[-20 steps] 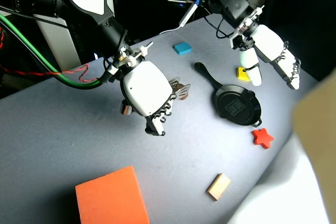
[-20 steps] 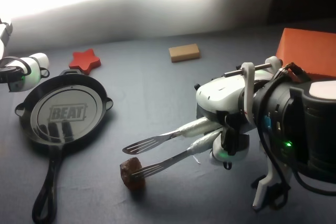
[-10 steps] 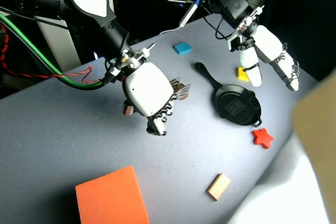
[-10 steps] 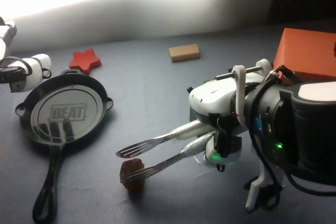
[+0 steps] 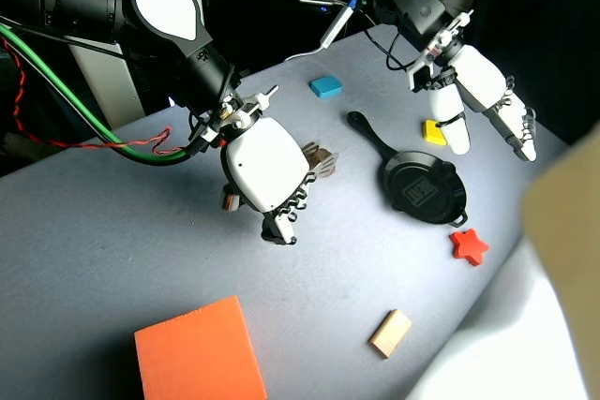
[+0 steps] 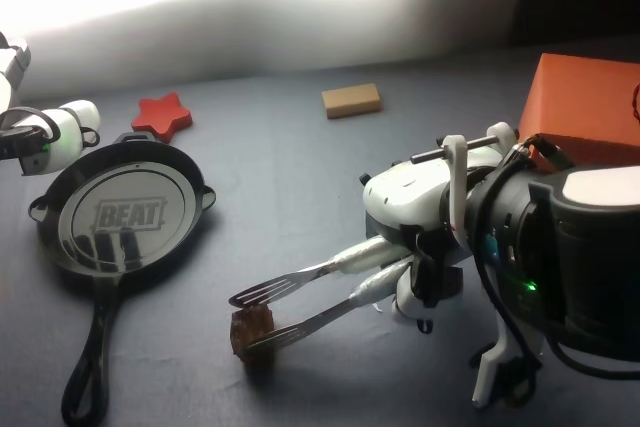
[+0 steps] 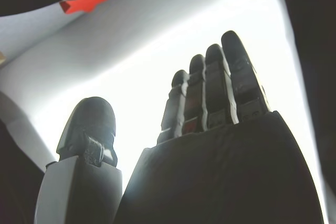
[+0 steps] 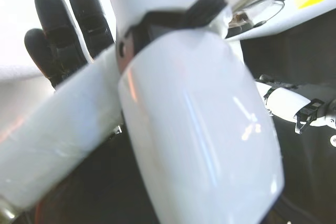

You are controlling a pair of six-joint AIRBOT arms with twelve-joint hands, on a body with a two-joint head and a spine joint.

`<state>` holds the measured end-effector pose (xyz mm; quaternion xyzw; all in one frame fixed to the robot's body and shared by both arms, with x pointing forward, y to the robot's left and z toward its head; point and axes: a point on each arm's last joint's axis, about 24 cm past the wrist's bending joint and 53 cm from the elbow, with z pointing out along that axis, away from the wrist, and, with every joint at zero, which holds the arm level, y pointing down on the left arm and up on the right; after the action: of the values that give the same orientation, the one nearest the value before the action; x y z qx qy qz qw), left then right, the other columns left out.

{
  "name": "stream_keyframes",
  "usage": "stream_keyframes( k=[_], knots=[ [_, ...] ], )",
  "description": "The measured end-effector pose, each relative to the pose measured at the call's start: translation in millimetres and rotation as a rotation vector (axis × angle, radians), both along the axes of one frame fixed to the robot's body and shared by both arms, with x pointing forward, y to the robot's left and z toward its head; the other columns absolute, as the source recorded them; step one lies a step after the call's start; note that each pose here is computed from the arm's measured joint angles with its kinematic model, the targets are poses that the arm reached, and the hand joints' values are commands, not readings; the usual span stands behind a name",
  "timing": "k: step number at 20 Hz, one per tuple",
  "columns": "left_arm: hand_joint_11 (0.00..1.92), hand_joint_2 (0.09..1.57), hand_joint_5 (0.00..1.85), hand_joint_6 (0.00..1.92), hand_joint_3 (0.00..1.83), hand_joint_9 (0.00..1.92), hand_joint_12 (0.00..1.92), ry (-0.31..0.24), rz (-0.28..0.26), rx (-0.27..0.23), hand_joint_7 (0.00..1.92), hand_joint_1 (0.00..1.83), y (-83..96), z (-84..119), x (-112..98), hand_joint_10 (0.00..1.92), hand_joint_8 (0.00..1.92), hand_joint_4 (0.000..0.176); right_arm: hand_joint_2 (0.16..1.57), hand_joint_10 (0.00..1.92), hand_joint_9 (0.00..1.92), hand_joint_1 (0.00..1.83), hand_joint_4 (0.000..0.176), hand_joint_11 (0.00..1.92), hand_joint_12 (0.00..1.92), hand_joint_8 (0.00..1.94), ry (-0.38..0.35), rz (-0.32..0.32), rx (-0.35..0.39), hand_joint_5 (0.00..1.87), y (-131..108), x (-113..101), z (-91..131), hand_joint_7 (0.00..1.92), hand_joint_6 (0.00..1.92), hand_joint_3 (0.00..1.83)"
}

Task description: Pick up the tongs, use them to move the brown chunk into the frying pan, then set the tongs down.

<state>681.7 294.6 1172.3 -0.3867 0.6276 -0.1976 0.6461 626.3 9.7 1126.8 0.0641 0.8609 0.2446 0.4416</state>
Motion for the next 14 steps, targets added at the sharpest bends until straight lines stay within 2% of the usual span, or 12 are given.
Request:
stream_keyframes(
  k=[3, 5, 9, 11, 12, 13, 14],
  knots=[
    [0.00, 1.39, 0.03, 0.00, 0.00, 0.11, 0.56, 0.000, 0.000, 0.000, 0.09, 0.15, 0.0, 0.1, 0.0, 0.00, 0.00, 0.031, 1.20, 0.01, 0.95, 1.11, 0.000, 0.39, 1.27, 0.00, 0.000, 0.001, -0.002, 0.81, 0.0, -0.2, -0.9, 1.01, 1.23, 0.00],
    [0.00, 1.39, 0.03, 0.00, 0.00, 0.11, 0.50, 0.000, -0.001, 0.000, 0.09, 0.16, -0.5, -0.1, -0.2, 0.00, 0.00, 0.033, 1.20, 0.01, 0.96, 1.11, 0.000, 0.40, 1.27, 0.00, 0.000, 0.004, -0.004, 0.81, 0.9, 0.1, -2.7, 1.01, 1.23, 0.00],
    [0.00, 1.40, 0.03, 0.00, 0.00, 0.10, 0.55, 0.007, -0.016, -0.006, 0.08, 0.16, -7.4, -1.8, -3.0, 0.00, 0.00, 0.035, 1.20, 0.01, 0.95, 1.11, 0.000, 0.38, 1.28, 0.00, 0.001, 0.005, -0.003, 0.80, 2.6, 1.2, -3.3, 1.00, 1.24, 0.00],
    [0.00, 1.37, 0.05, 0.01, 0.00, 0.13, 0.63, 0.008, -0.017, -0.007, 0.12, 0.23, -7.9, -2.2, -3.2, 0.01, 0.01, 0.037, 1.19, 0.01, 0.95, 1.11, 0.000, 0.39, 1.27, 0.00, 0.001, 0.004, -0.004, 0.82, 2.5, 1.2, -3.3, 1.01, 1.21, 0.00],
    [0.00, 1.37, 0.06, 0.01, 0.00, 0.13, 0.63, 0.007, -0.016, -0.007, 0.12, 0.25, -7.7, -1.9, -3.2, 0.01, 0.00, 0.040, 1.14, 0.01, 0.94, 1.09, 0.000, 0.38, 1.26, 0.01, 0.002, 0.004, -0.003, 0.72, 2.5, 1.2, -3.4, 0.99, 0.71, 0.00],
    [0.00, 1.38, 0.03, 0.01, 0.00, 0.09, 0.53, 0.007, -0.019, -0.009, 0.08, 0.21, -10.0, -2.1, -4.7, 0.01, 0.00, 0.039, 1.12, 0.00, 0.94, 1.09, 0.000, 0.39, 1.24, 0.01, 0.002, 0.004, -0.003, 0.78, 2.6, 1.1, -3.3, 0.99, 0.44, 0.00],
    [0.00, 1.38, 0.03, 0.00, 0.00, 0.10, 0.54, 0.011, -0.025, -0.011, 0.09, 0.20, -12.0, -3.0, -5.3, 0.01, 0.00, 0.035, 1.16, 0.01, 0.96, 1.12, 0.000, 0.41, 1.25, 0.01, 0.002, 0.004, -0.003, 0.85, 2.5, 1.3, -3.4, 1.01, 0.99, 0.00]
  ],
)
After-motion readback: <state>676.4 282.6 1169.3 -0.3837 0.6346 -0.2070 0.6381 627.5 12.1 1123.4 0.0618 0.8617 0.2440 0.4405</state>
